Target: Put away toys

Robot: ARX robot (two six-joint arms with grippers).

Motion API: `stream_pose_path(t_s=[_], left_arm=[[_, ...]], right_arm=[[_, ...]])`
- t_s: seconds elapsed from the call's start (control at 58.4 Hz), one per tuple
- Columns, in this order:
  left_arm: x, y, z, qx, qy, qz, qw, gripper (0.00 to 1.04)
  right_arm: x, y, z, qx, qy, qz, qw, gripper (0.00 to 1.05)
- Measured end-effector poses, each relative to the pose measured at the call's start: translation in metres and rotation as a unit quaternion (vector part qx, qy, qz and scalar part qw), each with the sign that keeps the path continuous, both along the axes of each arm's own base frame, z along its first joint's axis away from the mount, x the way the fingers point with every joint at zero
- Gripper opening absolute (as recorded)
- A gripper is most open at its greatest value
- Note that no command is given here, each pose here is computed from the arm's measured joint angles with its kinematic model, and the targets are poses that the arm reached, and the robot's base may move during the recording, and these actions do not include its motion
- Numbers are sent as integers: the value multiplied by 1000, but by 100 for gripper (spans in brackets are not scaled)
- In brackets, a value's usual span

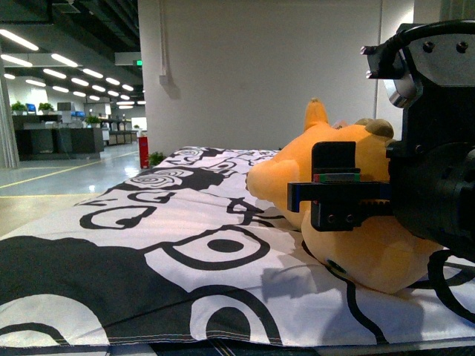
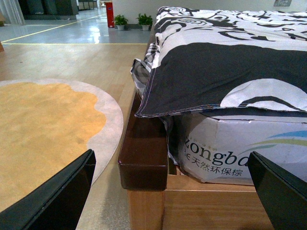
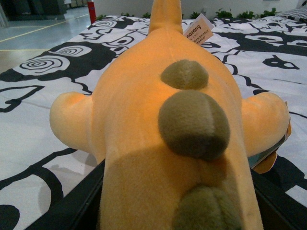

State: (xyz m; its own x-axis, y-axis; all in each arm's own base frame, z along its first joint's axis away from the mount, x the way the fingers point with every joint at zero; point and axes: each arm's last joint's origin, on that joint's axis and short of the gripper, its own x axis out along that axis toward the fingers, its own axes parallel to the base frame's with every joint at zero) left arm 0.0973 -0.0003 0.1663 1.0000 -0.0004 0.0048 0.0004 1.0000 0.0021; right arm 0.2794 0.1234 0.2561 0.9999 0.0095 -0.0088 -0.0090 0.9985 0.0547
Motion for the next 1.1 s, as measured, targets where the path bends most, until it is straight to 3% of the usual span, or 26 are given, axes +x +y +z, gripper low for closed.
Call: stream_pose_path(t_s=[0.206,0.308,0.668,0.908,1.097], left_arm=[[0,0,0,0,0,0,1000,98],[0,0,0,0,0,0,1000,98],[0,0,0,0,0,0,1000,98],[0,0,0,0,0,0,1000,99],[0,0,0,0,0,0,1000,99]], right_arm=[[-5,-15,14,5,-11,4,1000,21],[-9,-26,25,7,-15,16,1000,12],[-62,-98,97,59,-107,74,990,9],[-114,-149,77,82,-124,82,985,9],[-139,-168,53,114,-117,72,984,9]])
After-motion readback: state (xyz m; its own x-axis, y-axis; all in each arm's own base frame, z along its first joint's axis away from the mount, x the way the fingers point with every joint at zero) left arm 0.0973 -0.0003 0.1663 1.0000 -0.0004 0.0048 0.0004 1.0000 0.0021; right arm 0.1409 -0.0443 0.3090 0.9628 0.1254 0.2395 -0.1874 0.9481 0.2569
